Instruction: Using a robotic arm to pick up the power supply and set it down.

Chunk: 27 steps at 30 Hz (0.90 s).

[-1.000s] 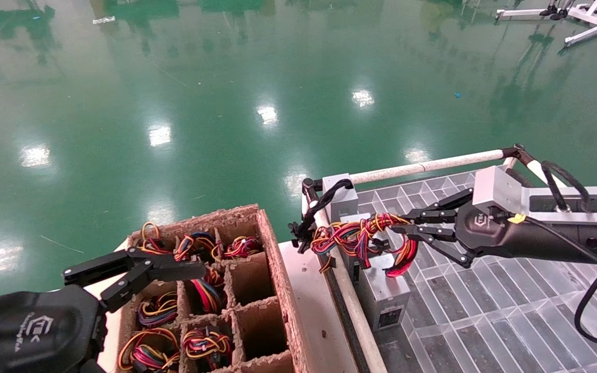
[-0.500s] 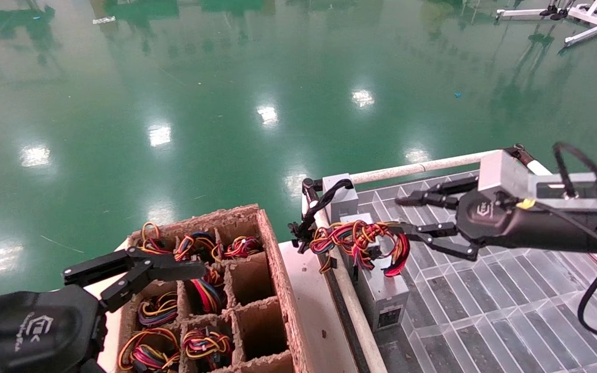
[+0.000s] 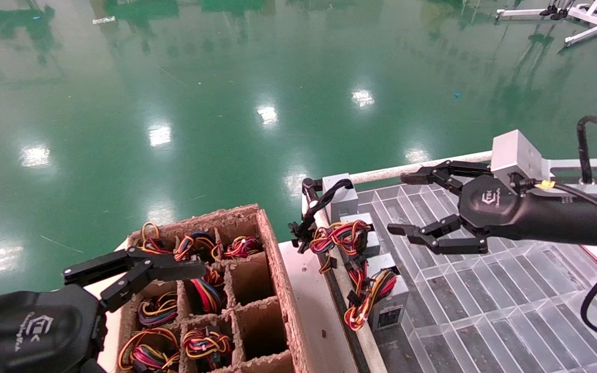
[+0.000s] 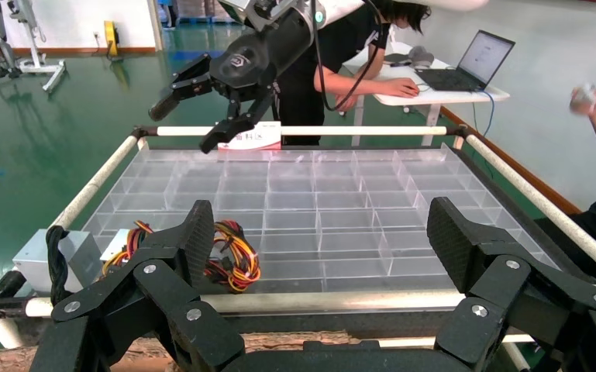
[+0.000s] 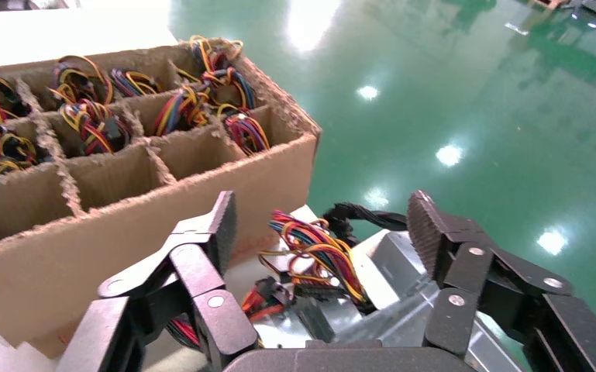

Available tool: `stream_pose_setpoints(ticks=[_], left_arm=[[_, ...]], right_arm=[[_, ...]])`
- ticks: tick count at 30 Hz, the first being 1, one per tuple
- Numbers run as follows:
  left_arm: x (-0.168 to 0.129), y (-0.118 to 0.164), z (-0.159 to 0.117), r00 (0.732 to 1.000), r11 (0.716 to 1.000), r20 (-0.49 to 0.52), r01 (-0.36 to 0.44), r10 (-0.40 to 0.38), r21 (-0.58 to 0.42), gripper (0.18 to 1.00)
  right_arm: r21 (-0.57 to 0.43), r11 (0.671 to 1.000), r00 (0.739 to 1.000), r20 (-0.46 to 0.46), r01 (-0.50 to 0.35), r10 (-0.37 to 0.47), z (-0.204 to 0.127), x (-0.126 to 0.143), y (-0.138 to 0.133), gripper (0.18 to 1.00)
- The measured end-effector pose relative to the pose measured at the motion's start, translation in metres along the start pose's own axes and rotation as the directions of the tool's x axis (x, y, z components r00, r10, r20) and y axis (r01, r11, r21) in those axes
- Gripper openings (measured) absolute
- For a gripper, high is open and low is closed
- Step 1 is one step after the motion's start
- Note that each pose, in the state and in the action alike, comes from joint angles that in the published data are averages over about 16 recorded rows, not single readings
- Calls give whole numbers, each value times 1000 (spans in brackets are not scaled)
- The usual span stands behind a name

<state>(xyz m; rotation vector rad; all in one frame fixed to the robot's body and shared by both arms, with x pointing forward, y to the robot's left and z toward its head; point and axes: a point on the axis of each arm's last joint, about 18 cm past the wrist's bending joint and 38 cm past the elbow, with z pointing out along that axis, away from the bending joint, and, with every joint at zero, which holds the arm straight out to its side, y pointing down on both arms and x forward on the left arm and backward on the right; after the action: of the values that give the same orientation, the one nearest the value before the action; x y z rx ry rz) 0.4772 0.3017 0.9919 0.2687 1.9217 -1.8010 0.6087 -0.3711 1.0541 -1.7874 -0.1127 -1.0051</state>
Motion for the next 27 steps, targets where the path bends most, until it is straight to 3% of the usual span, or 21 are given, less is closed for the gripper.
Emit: stream_pose_setpoints(ticks=[10, 16, 27], left_arm=[[0, 0, 0, 1000, 1000, 0, 0, 0, 0, 1000], [0, 0, 0, 1000, 1000, 0, 0, 0, 0, 1000], [0, 0, 0, 1000, 1000, -1, -1, 1, 0, 1000]], right_arm=[[70, 997, 999, 23, -35, 34, 3, -19, -2, 898], [110, 992, 998, 43, -58, 54, 4, -33, -5, 961], [170, 980, 992, 87, -100, 86, 2, -58, -13, 999]])
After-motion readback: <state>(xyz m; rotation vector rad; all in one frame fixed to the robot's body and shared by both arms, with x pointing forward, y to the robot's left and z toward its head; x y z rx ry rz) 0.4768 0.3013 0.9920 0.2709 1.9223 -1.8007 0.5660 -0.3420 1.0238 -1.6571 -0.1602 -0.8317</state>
